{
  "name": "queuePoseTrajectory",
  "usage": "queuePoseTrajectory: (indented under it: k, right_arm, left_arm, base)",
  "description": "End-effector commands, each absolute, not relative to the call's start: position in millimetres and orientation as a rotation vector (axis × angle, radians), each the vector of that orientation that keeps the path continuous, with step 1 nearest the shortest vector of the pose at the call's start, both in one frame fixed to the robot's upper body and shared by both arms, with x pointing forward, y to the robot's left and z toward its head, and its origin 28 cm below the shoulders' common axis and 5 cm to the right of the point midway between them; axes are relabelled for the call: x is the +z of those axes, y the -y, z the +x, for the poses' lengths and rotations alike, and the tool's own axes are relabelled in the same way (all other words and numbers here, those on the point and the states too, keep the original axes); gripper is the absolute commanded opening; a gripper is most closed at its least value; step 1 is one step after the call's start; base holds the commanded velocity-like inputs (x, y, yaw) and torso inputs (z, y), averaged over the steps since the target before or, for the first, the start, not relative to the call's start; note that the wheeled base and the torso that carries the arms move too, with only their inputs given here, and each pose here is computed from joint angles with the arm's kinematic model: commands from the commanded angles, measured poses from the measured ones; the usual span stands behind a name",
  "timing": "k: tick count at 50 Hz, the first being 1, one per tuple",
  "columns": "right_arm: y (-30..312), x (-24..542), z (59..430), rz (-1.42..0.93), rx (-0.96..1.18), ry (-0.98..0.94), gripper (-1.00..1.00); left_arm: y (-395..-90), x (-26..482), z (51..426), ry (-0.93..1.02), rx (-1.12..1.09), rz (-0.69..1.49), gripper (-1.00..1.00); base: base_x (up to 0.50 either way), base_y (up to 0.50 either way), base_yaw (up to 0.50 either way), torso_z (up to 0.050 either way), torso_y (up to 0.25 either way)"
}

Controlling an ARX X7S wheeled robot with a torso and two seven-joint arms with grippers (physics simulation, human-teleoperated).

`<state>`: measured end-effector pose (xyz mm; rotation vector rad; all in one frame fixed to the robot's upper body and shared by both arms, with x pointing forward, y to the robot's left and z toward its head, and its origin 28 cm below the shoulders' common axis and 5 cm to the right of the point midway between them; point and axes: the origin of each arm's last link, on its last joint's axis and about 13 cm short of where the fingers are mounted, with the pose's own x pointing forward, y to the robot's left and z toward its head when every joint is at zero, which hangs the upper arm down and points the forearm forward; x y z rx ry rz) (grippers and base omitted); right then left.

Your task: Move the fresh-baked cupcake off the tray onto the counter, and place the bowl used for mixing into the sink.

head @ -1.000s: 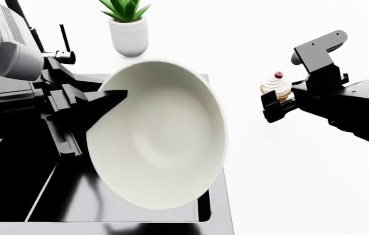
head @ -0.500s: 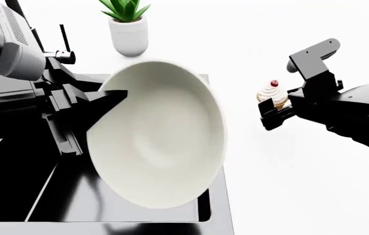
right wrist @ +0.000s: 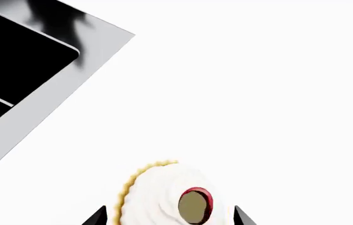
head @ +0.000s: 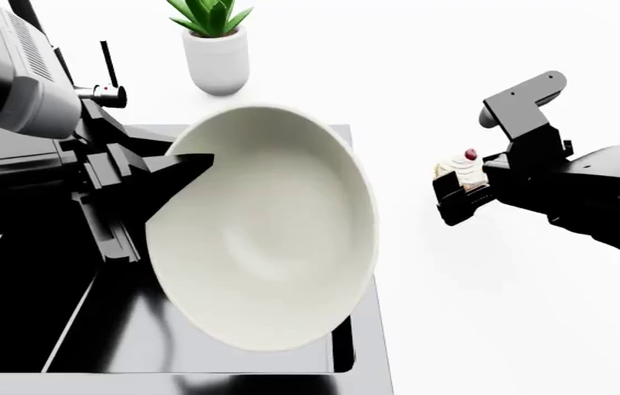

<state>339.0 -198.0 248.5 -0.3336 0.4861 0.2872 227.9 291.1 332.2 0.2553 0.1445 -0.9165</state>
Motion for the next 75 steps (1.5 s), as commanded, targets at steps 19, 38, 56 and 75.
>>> queuePoseTrajectory:
  k: [19, 38, 56, 75]
  right_arm:
    - [199.5, 263.4, 338.0, -0.34, 0.282, -0.447, 1.0]
    - [194.9, 289.7, 338.0, -0.319, 0.303, -0.354, 1.0]
    - [209.6, 337.5, 316.0, -0.254, 0.264, -0.18, 1.0]
    - [221.9, 405.1, 281.5, -0.193, 0.208, 0.134, 1.0]
  left_arm:
    - [-291.2, 335.0, 226.6, -0.138, -0.91, 0.259, -1.0]
    - [-290.9, 334.6, 229.0, -0.139, -0.912, 0.26, -1.0]
    - [-306.4, 340.3, 253.9, -0.202, -0.762, 0.236, -1.0]
    - [-304.3, 318.3, 290.1, -0.353, -0.723, 0.254, -1.0]
  base:
    - [0.0, 0.0, 0.0, 0.001, 0.001]
    - [0.0, 0.0, 0.0, 0.0, 0.0]
    - [0.0, 0.0, 0.0, 0.0, 0.0]
    - [0.0, 0.0, 0.0, 0.0, 0.001]
